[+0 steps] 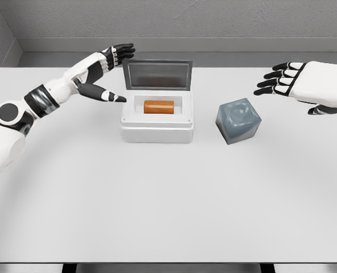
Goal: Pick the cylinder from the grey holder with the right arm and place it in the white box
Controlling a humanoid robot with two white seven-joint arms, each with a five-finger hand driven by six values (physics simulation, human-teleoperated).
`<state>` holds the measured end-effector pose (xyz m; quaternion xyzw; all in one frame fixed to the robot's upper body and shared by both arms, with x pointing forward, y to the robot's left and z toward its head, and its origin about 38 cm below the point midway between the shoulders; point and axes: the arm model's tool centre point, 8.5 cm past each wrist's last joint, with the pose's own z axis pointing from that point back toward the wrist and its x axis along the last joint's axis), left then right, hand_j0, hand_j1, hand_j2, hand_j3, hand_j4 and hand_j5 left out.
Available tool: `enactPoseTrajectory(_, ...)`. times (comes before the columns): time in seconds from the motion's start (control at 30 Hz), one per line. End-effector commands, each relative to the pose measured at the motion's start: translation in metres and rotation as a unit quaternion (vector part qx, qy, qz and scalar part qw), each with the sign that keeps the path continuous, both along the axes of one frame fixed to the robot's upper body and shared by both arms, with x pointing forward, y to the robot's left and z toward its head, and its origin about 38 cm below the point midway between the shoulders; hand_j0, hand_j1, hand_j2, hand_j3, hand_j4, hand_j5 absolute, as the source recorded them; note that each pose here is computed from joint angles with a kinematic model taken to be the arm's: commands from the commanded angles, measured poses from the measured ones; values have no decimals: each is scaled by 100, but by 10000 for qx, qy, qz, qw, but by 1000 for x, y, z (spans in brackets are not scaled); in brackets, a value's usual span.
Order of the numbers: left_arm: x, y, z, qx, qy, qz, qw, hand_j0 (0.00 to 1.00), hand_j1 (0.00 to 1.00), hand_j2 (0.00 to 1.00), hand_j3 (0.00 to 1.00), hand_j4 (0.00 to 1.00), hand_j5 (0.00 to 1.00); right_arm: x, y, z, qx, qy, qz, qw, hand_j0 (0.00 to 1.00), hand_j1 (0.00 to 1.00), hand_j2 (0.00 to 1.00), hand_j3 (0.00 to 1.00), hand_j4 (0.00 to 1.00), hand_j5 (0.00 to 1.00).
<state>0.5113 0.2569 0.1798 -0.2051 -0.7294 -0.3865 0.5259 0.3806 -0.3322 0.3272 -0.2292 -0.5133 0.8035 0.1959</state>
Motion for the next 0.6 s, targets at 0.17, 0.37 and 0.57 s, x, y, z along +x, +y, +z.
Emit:
enactPoseTrajectory(0.17,-12,5,16,-84,-169,-183,9997,100,100,100,100,100,100,0,0,0,20,4,-8,10000,100,100,100,100,100,100)
enactPoseTrajectory(0.37,-21,7,28,-159,-271,-325,9990,100,100,100,100,100,100,0,0,0,14,3,-12,10000,100,100,100,100,100,100)
enactPoseTrajectory(0.57,-25,52,14,125,-135,107,9998,100,100,100,100,100,100,0,-1,1,7,3,-17,10000,100,100,100,100,100,100)
